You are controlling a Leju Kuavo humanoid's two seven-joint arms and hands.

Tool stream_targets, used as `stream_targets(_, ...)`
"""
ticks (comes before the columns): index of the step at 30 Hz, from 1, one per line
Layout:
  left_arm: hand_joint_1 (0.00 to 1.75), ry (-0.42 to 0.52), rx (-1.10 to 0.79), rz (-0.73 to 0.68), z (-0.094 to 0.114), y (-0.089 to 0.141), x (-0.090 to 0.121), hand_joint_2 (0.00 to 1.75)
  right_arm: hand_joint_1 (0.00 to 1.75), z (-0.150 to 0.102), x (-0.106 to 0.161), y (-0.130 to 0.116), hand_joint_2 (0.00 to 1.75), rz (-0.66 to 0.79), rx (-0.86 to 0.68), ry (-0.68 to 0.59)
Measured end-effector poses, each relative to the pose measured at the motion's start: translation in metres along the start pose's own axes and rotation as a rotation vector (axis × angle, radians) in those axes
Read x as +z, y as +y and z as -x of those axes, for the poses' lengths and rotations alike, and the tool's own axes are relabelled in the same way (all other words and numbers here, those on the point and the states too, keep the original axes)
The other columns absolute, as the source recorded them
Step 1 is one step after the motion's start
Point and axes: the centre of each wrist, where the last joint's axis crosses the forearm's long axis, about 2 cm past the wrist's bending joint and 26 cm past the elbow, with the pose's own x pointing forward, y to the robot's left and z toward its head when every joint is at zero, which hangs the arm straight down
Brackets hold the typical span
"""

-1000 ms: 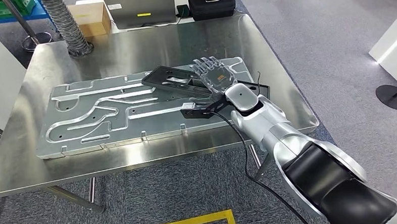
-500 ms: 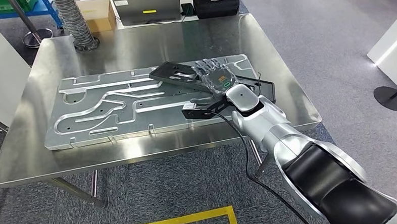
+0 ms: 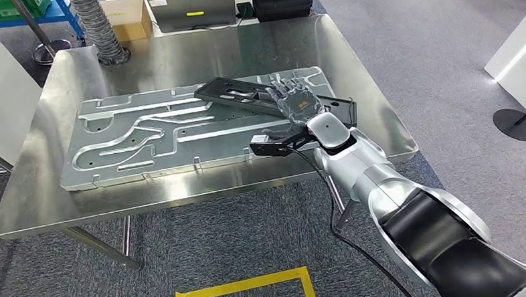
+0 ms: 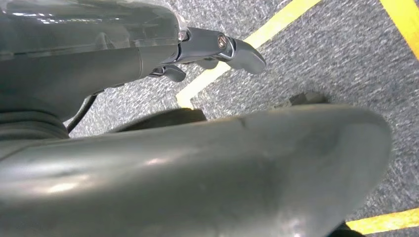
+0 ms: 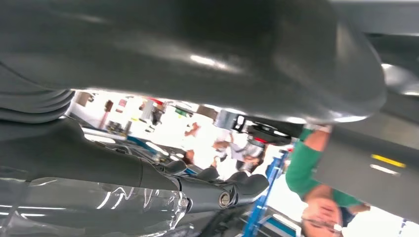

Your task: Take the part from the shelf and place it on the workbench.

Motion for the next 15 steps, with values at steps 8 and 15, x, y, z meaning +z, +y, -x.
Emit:
stream_targets(8,0.0,0.004,0.002,-0.005,0.0013,0.0021,0.0,0.0,0.0,0.0013,0.0035,0.0071,0.0,-0.017,-0.003,0.006)
stream_targets(15,0.0,0.003,0.003,-0.007,0.0012,0.0033,-0.0002,0.0,0.0,0.0046,0.0039,0.007,0.0,-0.017,-0.002,0.013)
